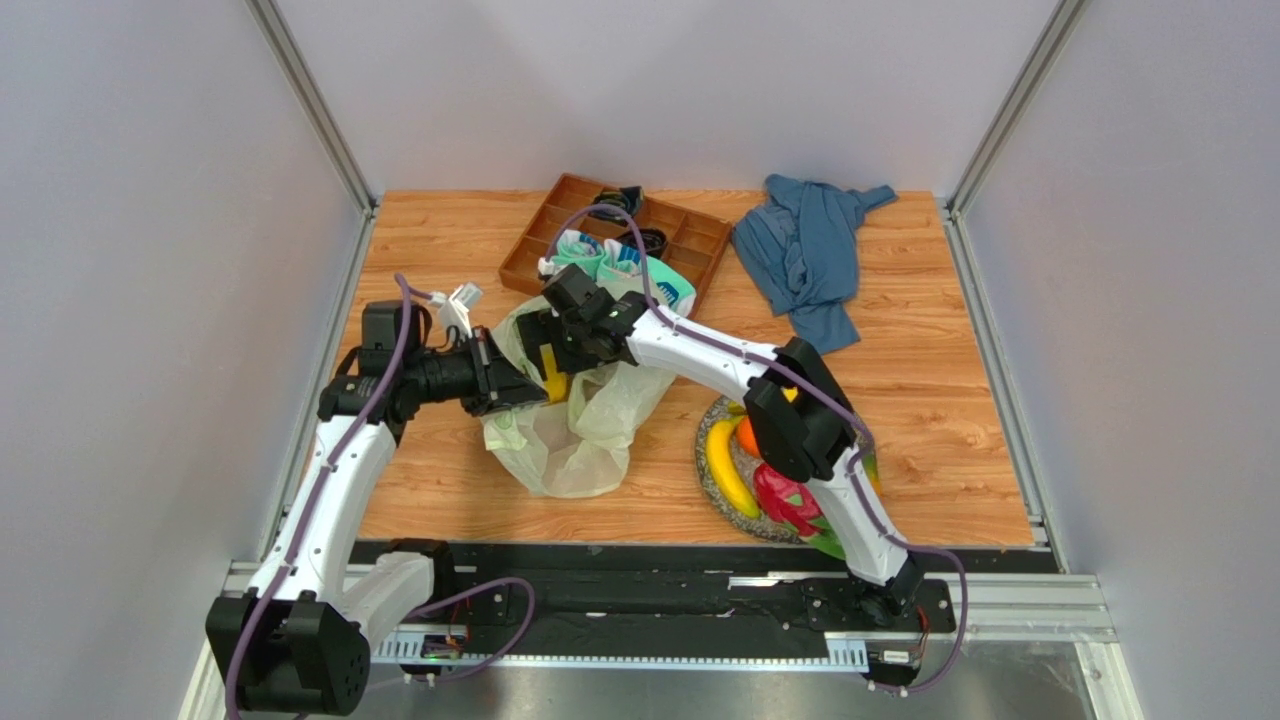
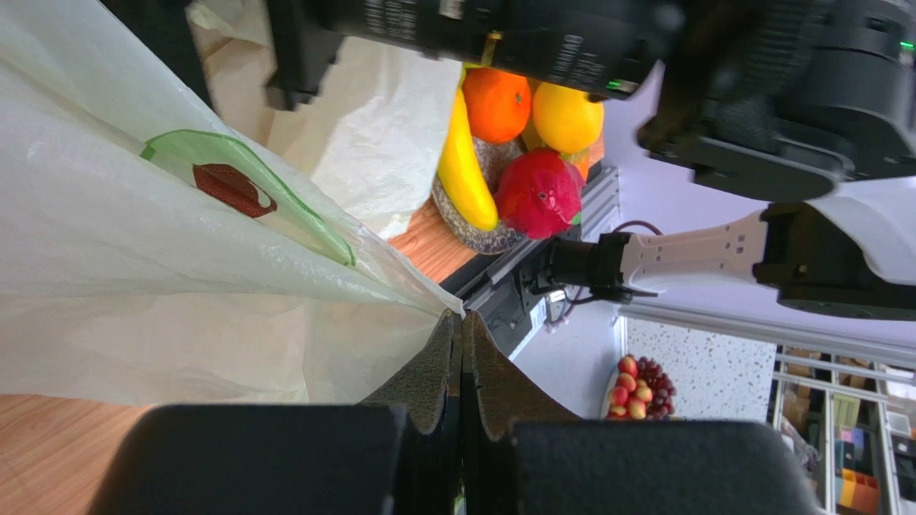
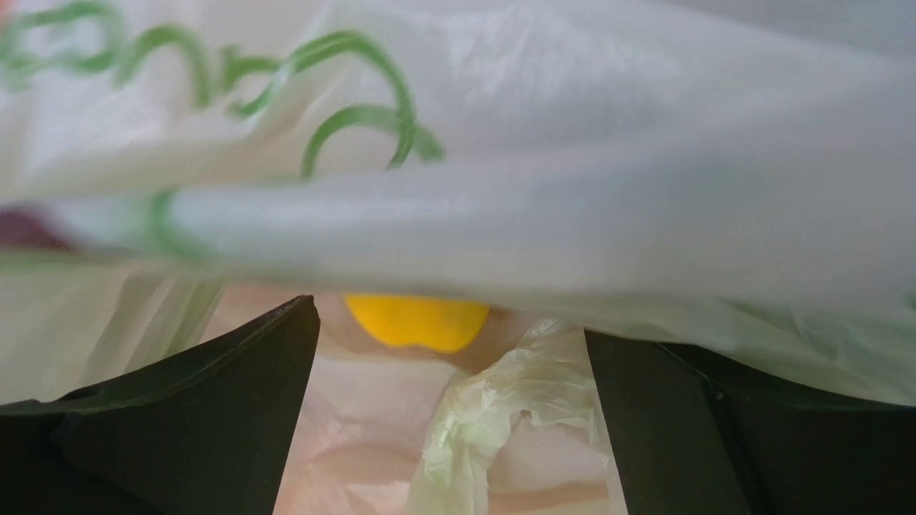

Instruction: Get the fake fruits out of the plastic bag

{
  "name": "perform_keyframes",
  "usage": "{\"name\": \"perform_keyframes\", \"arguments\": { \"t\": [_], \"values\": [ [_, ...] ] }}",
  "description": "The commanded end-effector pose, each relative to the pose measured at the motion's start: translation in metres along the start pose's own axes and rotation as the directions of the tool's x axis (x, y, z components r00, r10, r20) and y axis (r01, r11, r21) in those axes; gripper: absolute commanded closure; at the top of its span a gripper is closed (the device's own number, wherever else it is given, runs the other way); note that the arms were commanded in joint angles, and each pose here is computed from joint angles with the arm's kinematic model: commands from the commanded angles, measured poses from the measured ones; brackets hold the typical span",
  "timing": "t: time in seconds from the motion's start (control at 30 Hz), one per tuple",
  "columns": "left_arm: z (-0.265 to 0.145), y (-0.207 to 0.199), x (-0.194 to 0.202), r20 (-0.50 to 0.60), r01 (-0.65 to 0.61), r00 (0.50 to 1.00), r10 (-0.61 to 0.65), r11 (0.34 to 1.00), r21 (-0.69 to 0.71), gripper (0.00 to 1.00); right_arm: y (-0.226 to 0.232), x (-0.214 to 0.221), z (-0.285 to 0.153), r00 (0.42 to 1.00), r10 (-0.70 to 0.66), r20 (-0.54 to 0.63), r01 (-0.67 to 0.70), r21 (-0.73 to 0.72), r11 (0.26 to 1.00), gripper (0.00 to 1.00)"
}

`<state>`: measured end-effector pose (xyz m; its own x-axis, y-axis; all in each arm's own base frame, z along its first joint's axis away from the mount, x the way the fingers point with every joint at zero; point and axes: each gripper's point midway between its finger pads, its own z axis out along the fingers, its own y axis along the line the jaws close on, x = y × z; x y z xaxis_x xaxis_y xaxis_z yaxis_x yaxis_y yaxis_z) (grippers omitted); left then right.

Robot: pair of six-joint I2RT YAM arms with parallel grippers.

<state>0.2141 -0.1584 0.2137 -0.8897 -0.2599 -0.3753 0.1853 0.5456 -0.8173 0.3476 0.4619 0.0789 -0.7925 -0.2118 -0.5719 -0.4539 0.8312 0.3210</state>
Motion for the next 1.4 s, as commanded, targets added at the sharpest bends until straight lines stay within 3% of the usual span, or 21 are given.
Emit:
{"name": "perform_keyframes", "arguments": {
  "t": [0.0,0.2,0.3,0.37,0.47,0.57,0.73,0.83,0.97,1.13,1.37],
  "values": [
    [0.0,-0.007,-0.005,0.008,-0.011,1.0,0.01,0.999,0.043,1.0,0.028,-0.047,-0.067,0.984,-0.074,0.162,0.085,-0.06,0.995,0.0],
    [0.001,-0.01,-0.013,0.01,-0.015,1.0,0.015,0.999,0.046,1.0,0.046,-0.029,-0.077,0.99,-0.093,0.11,0.108,-0.13,0.986,0.0],
    [0.001,-0.012,-0.018,0.013,-0.026,1.0,0.026,0.999,0.048,1.0,0.052,-0.018,-0.073,0.994,-0.085,0.071,0.096,-0.179,0.979,0.06],
    [0.0,-0.013,-0.021,0.018,-0.029,0.999,0.028,0.999,0.046,1.0,0.06,-0.009,-0.069,0.996,-0.083,0.039,0.089,-0.231,0.969,0.23],
    [-0.001,-0.013,-0.024,0.022,-0.03,0.999,0.029,0.999,0.041,1.0,0.068,0.007,-0.066,0.998,-0.053,-0.028,0.042,-0.288,0.957,0.35],
    [-0.001,-0.012,-0.024,0.02,-0.023,1.0,0.023,0.999,0.04,1.0,0.067,0.019,-0.059,0.997,-0.036,-0.064,0.016,-0.289,0.957,0.33],
    [-0.001,-0.019,-0.022,-0.001,-0.012,1.0,0.012,0.996,0.088,1.0,0.06,0.015,-0.045,0.998,-0.051,-0.034,0.041,-0.256,0.966,0.15],
    [-0.002,-0.031,-0.023,-0.016,-0.007,1.0,0.01,0.989,0.15,1.0,0.055,0.013,-0.034,0.998,-0.06,-0.02,0.053,-0.229,0.972,0.09],
    [-0.004,-0.035,-0.024,-0.038,0.028,0.999,-0.021,0.982,0.187,1.0,0.044,0.002,-0.038,0.993,-0.109,0.039,0.114,-0.175,0.978,0.08],
    [-0.005,-0.003,-0.029,0.003,0.115,0.993,-0.116,0.989,0.097,1.0,0.026,0.009,-0.051,0.995,-0.081,0.061,0.091,-0.18,0.979,0.07],
    [-0.007,0.012,-0.025,0.009,0.1,0.995,-0.1,0.995,0.017,1.0,0.037,0.011,-0.081,0.993,-0.026,0.118,0.061,-0.307,0.95,0.05]
  ]
}}
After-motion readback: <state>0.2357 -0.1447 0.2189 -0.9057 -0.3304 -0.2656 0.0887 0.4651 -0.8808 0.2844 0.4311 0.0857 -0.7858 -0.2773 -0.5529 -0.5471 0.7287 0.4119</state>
